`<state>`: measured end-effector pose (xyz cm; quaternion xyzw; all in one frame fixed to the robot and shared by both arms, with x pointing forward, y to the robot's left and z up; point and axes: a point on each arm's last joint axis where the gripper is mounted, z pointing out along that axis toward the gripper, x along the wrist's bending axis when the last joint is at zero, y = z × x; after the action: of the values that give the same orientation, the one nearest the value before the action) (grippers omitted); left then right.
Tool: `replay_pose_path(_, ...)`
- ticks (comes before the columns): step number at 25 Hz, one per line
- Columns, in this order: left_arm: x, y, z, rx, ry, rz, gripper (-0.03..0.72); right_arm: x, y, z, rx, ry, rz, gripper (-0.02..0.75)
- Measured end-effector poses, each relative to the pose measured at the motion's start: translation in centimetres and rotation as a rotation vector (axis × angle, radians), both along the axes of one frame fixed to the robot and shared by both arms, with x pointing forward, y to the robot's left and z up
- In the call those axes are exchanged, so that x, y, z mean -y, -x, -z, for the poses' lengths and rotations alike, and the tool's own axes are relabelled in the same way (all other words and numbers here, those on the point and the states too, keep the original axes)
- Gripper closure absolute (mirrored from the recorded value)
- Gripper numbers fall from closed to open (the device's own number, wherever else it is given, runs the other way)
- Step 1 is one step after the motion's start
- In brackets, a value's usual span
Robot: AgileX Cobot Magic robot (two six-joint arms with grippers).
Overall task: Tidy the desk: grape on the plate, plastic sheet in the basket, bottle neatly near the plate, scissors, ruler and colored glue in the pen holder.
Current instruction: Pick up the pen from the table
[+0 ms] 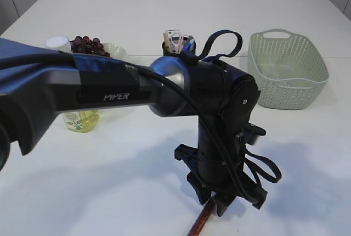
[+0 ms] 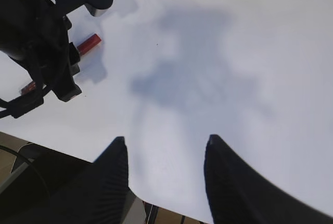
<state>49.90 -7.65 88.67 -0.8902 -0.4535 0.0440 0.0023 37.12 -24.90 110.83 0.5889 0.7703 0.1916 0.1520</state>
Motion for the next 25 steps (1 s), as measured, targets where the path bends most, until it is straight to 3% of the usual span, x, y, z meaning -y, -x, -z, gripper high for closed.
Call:
replay_pose_path(15, 0.06, -0.05, 0.73, -0.005, -0.008, 0.000, 0.439, 0.01, 0.01, 0.01, -0.001, 0.001, 0.000, 0.354)
replay_pose_path(25, 0.04, -0.17, 0.74, 0.009, -0.010, 0.006, 0.570, 0.10, -0.02, 0.00, 0.003, 0.012, 0.001, 0.354)
